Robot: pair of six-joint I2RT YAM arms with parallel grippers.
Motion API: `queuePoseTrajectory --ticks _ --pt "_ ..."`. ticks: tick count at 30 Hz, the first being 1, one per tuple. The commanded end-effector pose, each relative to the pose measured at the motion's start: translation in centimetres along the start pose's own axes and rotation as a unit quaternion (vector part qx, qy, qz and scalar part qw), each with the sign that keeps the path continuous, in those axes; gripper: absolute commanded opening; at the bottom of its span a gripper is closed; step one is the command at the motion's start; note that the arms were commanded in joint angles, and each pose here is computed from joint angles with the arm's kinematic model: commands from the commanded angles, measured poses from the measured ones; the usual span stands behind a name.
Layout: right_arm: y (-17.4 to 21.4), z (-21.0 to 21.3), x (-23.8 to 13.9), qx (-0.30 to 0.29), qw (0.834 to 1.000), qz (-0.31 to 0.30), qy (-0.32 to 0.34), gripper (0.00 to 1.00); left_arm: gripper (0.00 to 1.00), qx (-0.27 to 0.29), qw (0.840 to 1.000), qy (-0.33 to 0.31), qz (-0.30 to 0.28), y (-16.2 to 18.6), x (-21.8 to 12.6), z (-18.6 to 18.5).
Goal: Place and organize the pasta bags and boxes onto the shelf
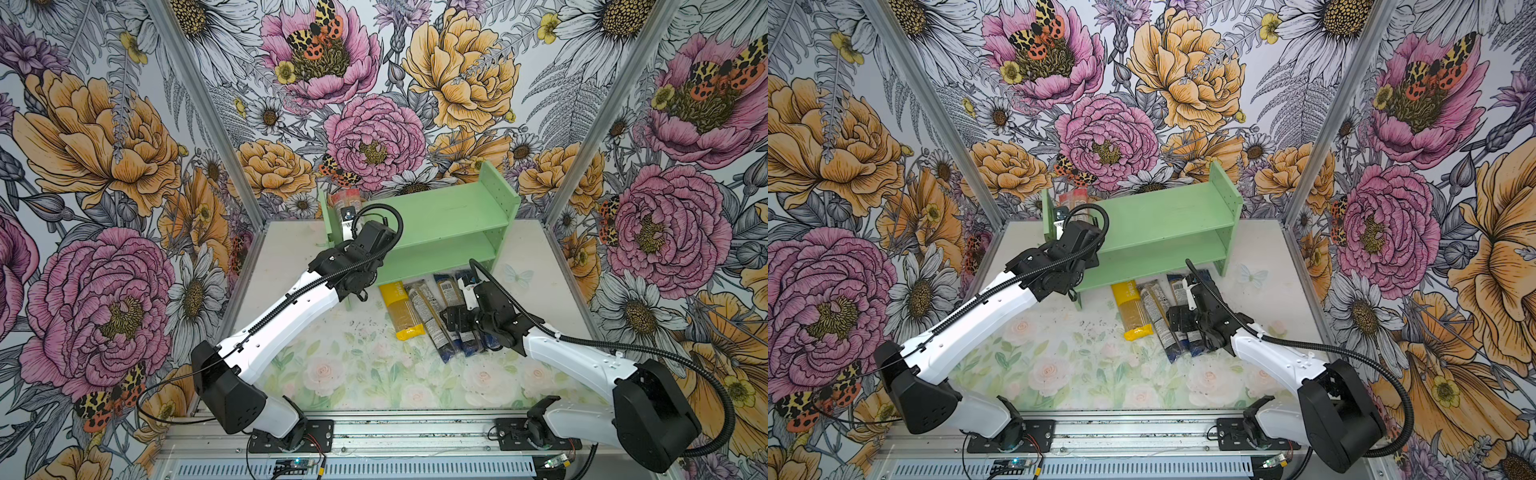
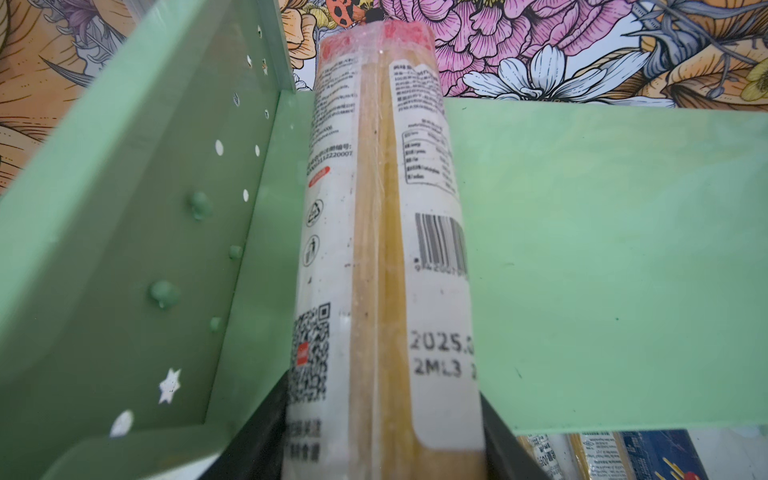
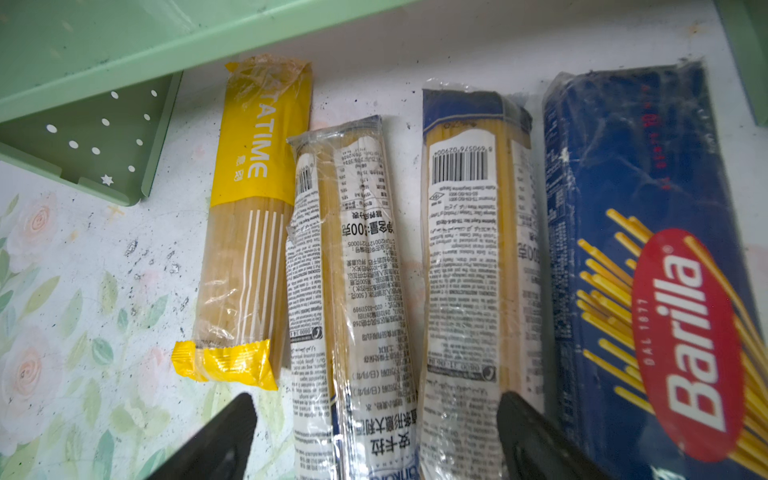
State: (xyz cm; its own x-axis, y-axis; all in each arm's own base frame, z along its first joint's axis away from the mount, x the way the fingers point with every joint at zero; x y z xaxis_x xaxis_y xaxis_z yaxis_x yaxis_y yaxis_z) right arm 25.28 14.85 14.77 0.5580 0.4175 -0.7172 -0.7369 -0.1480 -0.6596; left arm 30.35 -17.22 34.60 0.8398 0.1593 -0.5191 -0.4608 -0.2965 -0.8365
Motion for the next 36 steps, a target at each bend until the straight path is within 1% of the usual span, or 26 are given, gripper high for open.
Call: queuePoseTrajectory --ticks 1,5,17,24,27,36 --pt "0.2 -0.4 -0.2 0.005 1.000 -0.003 0.009 0.93 0.57 0.002 1.000 0.005 0.004 -0.2 -0.4 0.6" --pt "0.3 -0.4 -0.3 0.006 1.000 -0.004 0.010 0.93 0.56 0.009 1.000 0.007 0.008 0.1 -0.2 0.5" --pt "0.3 -0.4 -0.5 0.009 1.000 -0.008 0.012 0.93 0.56 0.071 0.997 0.021 0.037 1.4 0.6 -0.2" --pt "0.3 -0.4 -0.4 0.010 1.000 -0.007 0.013 0.93 0.55 0.091 0.995 0.018 0.034 1.5 0.6 -0.2" --pt "0.3 -0.5 -0.4 0.010 1.000 -0.006 0.014 0.93 0.55 0.110 0.993 0.014 0.032 1.7 0.6 -0.3" --pt "0.4 -0.5 -0.3 0.010 1.000 -0.004 0.015 0.93 0.54 0.125 0.991 0.014 0.035 2.3 0.8 -0.2"
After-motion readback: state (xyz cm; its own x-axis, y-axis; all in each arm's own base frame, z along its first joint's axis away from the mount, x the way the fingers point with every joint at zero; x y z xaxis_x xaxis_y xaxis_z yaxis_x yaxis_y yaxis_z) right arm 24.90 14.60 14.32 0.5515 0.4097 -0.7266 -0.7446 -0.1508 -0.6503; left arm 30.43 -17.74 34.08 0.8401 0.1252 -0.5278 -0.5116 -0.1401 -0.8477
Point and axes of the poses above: each gripper's point midway between its finger pads, its own x axis out along the fingers, its own z axis along the line the jaws close on, y = z × x, the point moved 7 cm from there along -x, back along the fingers, and after that the axes turned 6 degrees about -x, right-handed, at the moved point
